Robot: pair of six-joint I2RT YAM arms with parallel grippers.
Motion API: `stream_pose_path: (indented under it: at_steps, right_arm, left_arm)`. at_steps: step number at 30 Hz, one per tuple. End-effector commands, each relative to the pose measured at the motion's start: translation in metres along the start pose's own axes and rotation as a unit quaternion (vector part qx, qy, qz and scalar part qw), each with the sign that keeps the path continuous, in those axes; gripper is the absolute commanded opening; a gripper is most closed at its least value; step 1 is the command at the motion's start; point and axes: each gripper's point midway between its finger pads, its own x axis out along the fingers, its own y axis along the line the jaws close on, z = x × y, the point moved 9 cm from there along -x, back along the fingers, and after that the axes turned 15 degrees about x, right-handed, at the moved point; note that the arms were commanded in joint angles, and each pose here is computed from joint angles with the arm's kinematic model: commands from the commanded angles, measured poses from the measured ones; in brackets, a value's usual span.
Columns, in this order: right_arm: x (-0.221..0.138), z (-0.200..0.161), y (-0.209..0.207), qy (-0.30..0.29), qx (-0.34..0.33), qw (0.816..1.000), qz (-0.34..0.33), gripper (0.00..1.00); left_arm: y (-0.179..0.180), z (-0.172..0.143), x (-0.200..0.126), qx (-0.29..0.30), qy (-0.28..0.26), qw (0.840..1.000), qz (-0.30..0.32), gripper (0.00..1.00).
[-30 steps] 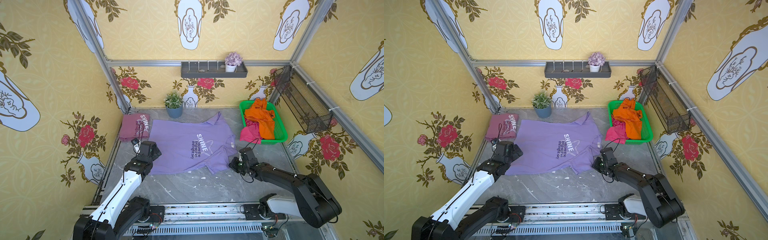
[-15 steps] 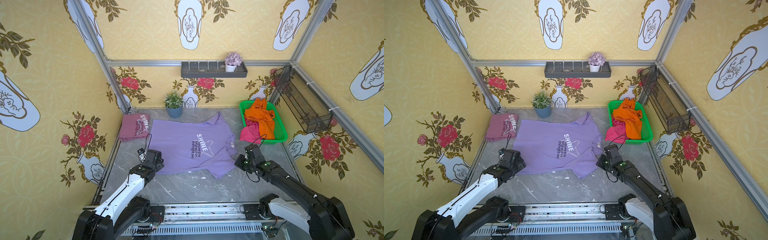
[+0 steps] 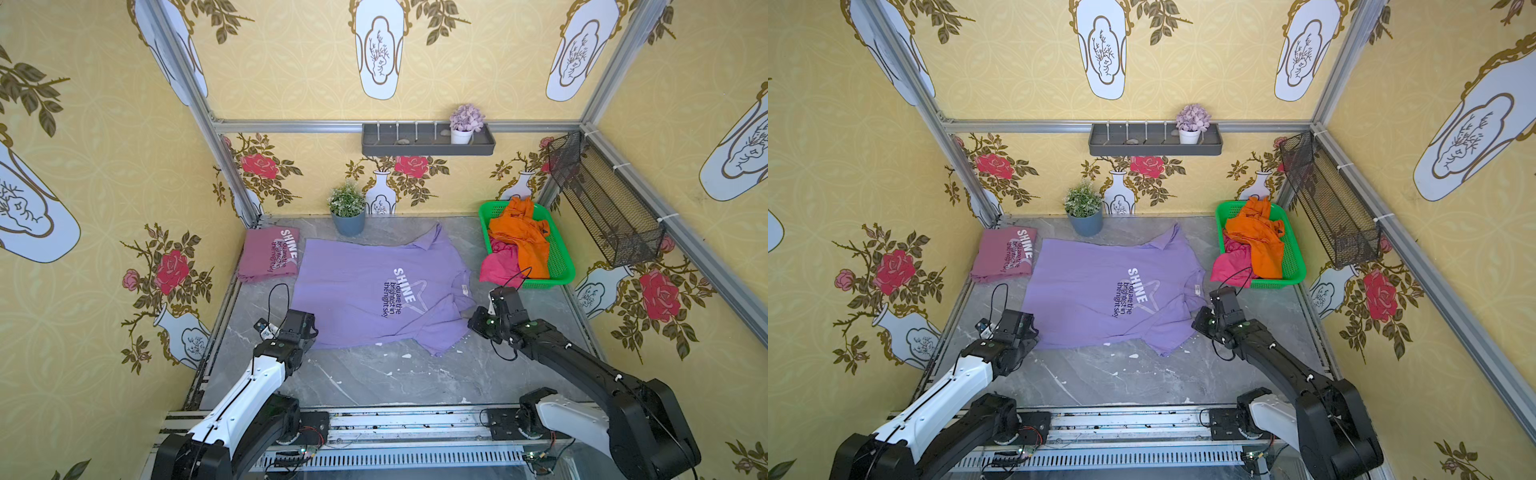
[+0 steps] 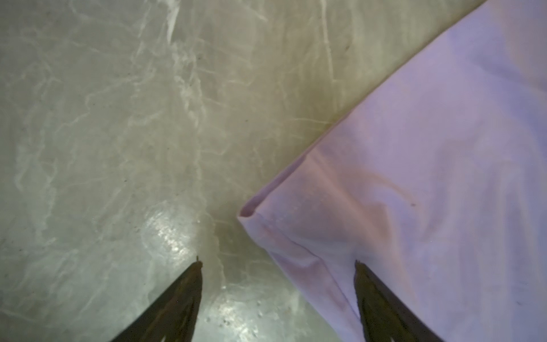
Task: Fold and stack t-shirts
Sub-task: Fold the T-shirt.
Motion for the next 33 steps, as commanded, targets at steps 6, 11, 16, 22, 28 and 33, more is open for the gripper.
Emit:
stream_pose_path:
  at_steps: [6, 11, 16, 22, 28, 33]
  right_arm:
    - [-0.007, 0.003, 0.006, -0.003, -0.002, 0.999, 0.038, 0.00]
    - [-0.008, 0.002, 0.003, 0.000, 0.006, 0.999, 0.039, 0.00]
    - [-0.016, 0.001, 0.004, -0.002, 0.009, 0.999, 0.038, 0.00]
    - [-0.037, 0.001, 0.012, -0.001, 0.003, 0.999, 0.047, 0.00]
    - [-0.073, -0.006, 0.010, -0.019, -0.006, 0.999, 0.028, 0.00]
    - [-0.084, -0.010, 0.005, -0.021, 0.004, 1.000, 0.011, 0.00]
  left_arm:
    - [-0.002, -0.003, 0.024, -0.026, 0.024, 0.998, -0.053, 0.78]
    - [0.008, -0.006, 0.041, -0.050, 0.038, 0.994, -0.089, 0.58]
    - [0.009, -0.006, 0.043, -0.051, 0.044, 0.993, -0.101, 0.00]
    - [0.003, 0.023, 0.013, -0.064, 0.003, 0.989, -0.134, 0.00]
    - [0.005, 0.039, -0.008, -0.071, -0.030, 0.988, -0.133, 0.00]
    - [0.009, 0.042, -0.008, -0.079, -0.035, 0.987, -0.132, 0.00]
